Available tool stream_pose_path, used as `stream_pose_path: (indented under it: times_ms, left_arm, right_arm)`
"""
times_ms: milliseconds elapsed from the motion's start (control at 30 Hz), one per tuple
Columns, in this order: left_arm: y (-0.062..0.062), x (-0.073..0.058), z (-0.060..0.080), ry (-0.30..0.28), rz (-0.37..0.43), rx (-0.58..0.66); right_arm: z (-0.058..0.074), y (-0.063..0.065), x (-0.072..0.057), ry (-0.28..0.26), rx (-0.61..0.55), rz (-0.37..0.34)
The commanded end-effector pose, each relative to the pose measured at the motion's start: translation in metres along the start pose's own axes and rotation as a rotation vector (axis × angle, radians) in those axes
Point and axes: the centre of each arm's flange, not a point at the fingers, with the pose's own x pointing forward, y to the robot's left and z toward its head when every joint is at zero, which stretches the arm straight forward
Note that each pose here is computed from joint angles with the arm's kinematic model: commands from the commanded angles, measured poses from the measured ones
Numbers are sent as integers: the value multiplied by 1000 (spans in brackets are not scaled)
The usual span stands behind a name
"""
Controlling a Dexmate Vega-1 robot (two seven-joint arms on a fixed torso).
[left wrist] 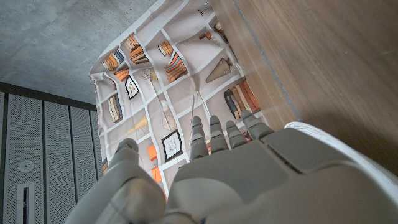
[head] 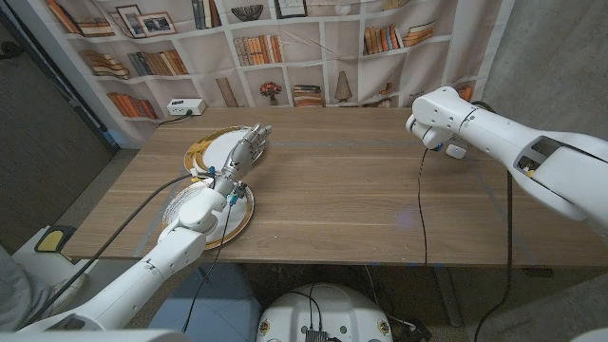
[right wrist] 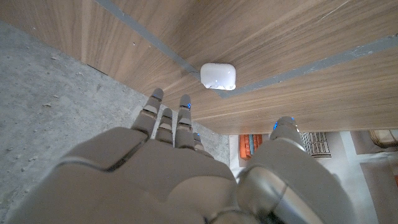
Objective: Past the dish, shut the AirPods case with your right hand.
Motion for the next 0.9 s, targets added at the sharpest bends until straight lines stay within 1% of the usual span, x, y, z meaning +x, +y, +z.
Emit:
stream_pose_path:
  times_ms: [33, 167, 433, 733, 900]
  left_arm:
    - [-4, -2, -3, 12, 1, 0]
    - [-5, -3, -4, 12, -1, -3]
    - [-5, -4, -6, 15, -2, -4]
    - [-4, -5, -8, 15, 4, -7]
    - [-6, -4, -8, 15, -2, -9]
  right_arm:
    - [-1, 9, 4, -25, 17, -21]
    - [-2, 12, 5, -38, 22, -21]
    - [-4, 16, 7, -39, 20, -27]
    - [-6, 18, 8, -56, 11, -45]
    - [-5, 18, 7, -60, 9, -53]
